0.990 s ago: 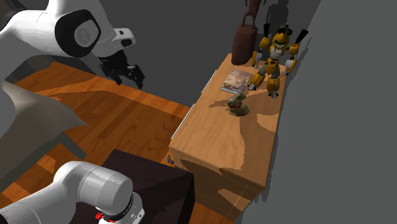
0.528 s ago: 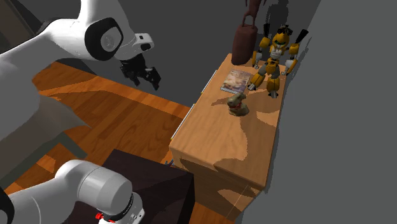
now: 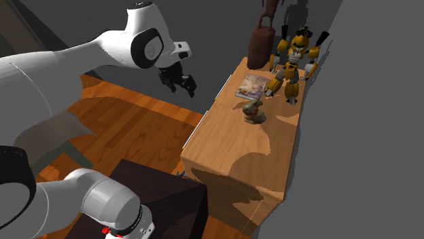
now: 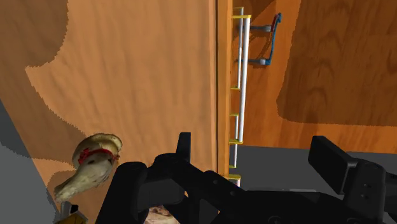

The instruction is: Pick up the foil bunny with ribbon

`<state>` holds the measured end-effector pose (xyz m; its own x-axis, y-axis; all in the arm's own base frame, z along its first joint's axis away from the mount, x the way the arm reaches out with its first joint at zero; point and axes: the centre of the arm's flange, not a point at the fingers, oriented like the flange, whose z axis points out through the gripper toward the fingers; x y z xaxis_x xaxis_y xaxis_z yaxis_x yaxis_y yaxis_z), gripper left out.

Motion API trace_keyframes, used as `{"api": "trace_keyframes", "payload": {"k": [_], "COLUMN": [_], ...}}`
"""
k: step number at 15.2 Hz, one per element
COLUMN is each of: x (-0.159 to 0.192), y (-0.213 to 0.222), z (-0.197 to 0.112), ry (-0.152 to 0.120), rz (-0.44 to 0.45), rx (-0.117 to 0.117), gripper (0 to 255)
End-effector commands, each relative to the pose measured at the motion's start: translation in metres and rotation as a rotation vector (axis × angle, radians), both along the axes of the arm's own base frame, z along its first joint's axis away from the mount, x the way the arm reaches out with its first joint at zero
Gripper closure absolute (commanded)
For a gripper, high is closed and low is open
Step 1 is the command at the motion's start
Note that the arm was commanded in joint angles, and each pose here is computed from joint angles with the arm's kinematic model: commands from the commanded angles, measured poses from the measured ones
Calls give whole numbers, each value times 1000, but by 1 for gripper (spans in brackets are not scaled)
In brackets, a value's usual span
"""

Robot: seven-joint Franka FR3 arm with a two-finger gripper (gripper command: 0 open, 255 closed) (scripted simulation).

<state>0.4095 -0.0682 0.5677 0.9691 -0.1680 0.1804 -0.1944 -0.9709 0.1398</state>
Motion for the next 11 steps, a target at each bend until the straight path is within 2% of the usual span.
{"api": "trace_keyframes", "payload": {"k": [1, 11], "x": [15, 79], "y": [-18, -114], "z": [-10, -51], "ry": [-4, -20], "rz": [-31, -185], "rx": [-16, -92], "gripper": [0, 0]}}
